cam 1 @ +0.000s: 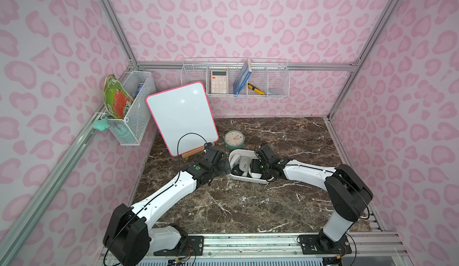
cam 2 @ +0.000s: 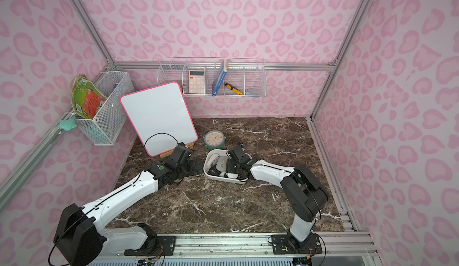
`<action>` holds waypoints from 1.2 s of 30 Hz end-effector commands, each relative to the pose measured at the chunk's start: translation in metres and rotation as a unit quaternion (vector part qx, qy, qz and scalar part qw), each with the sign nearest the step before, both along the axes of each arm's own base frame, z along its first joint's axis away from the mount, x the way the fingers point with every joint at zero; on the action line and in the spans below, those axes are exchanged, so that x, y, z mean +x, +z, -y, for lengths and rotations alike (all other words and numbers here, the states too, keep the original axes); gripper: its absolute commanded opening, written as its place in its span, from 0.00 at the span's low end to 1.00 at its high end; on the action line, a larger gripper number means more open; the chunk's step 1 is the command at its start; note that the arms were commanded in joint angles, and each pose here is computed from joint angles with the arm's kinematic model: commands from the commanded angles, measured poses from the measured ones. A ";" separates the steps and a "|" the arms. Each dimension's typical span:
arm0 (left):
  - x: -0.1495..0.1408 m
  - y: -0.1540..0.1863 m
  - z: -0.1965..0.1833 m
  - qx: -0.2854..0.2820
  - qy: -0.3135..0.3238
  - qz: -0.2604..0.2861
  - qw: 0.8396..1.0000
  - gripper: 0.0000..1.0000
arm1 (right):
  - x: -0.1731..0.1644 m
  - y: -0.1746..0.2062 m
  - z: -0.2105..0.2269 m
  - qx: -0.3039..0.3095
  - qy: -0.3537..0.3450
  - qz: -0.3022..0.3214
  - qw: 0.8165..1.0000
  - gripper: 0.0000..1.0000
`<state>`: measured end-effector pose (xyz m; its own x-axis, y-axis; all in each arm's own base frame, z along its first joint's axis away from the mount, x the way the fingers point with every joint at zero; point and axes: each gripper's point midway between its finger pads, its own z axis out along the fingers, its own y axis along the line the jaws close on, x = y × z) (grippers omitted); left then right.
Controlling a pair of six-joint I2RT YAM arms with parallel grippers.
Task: Take out the mouse from the storage box
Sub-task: Pick up the mouse from the storage box.
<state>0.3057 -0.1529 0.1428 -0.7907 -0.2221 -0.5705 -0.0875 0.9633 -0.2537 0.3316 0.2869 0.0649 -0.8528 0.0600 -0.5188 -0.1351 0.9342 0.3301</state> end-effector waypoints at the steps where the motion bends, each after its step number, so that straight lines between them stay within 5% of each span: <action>1: -0.001 -0.001 -0.003 0.007 -0.001 0.003 1.000 0.99 | -0.002 -0.002 -0.001 -0.003 0.005 -0.005 1.000 0.76; 9: 0.000 -0.003 -0.004 0.008 0.003 0.001 1.000 0.99 | -0.008 -0.009 0.002 -0.004 0.004 -0.015 1.000 0.73; 22: -0.002 -0.002 -0.006 0.010 0.006 0.000 1.000 0.99 | -0.001 0.009 -0.003 0.011 0.006 0.010 1.000 0.48; 36: -0.002 0.001 -0.005 0.006 0.004 0.001 1.000 0.99 | 0.009 0.045 -0.001 0.023 0.006 0.046 0.999 0.45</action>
